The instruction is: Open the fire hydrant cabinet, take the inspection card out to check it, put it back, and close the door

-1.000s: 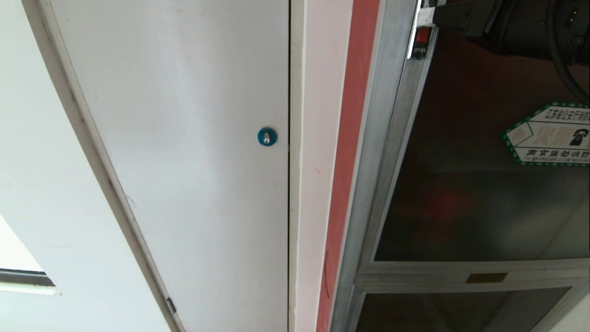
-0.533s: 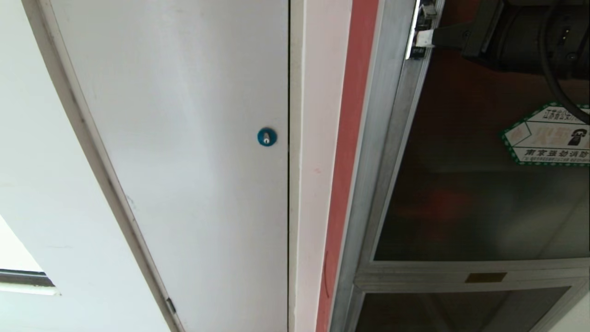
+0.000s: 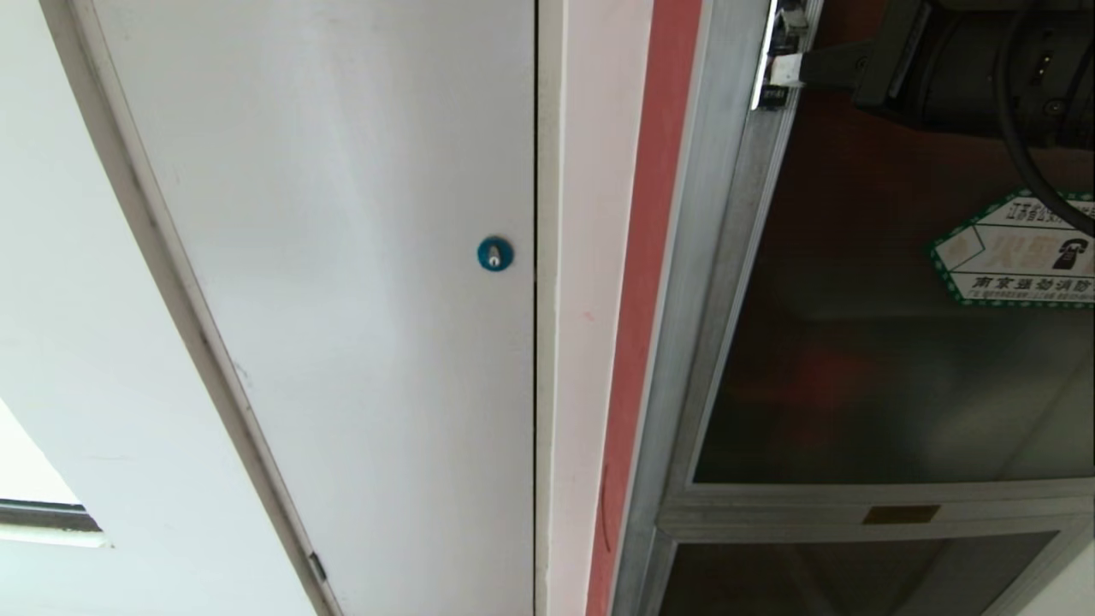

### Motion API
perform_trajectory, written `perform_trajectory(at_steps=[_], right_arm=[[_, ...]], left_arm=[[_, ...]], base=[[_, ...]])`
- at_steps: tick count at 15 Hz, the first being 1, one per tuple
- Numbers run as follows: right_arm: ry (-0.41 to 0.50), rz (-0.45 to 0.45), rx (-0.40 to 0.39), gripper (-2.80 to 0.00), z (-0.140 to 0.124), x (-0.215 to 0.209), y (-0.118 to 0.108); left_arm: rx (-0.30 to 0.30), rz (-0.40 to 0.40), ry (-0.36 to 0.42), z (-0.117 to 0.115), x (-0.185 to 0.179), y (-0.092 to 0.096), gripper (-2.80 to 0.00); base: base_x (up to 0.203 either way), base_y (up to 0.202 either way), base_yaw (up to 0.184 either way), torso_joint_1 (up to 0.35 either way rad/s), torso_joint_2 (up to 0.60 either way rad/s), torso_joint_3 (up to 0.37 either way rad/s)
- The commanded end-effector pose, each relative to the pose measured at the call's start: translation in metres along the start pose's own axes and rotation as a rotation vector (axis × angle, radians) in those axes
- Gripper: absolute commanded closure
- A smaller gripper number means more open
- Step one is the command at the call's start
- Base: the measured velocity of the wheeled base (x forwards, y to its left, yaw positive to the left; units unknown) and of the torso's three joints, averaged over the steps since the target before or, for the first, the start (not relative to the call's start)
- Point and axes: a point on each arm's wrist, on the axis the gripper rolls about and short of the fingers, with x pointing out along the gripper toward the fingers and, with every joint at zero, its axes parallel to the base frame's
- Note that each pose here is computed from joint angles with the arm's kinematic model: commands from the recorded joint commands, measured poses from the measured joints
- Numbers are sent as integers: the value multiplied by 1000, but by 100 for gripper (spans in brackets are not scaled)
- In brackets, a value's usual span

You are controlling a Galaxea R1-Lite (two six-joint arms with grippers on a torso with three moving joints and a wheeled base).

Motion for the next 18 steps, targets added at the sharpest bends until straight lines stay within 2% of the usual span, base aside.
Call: perform_trajectory(at_steps=[1,10,18], right_arm=[[-9,7,-1,0,1,-4,2],[-24,122,24,0,9,-58,28],[-43,146,29,0,18,-72,36]], left_arm=[[0,0,13,-3,1,0,0],[0,0,13,-3,1,0,0],[0,0,13,-3,1,0,0]], base=[[0,0,0,0,0,0],[0,0,0,0,0,0],[0,0,0,0,0,0]])
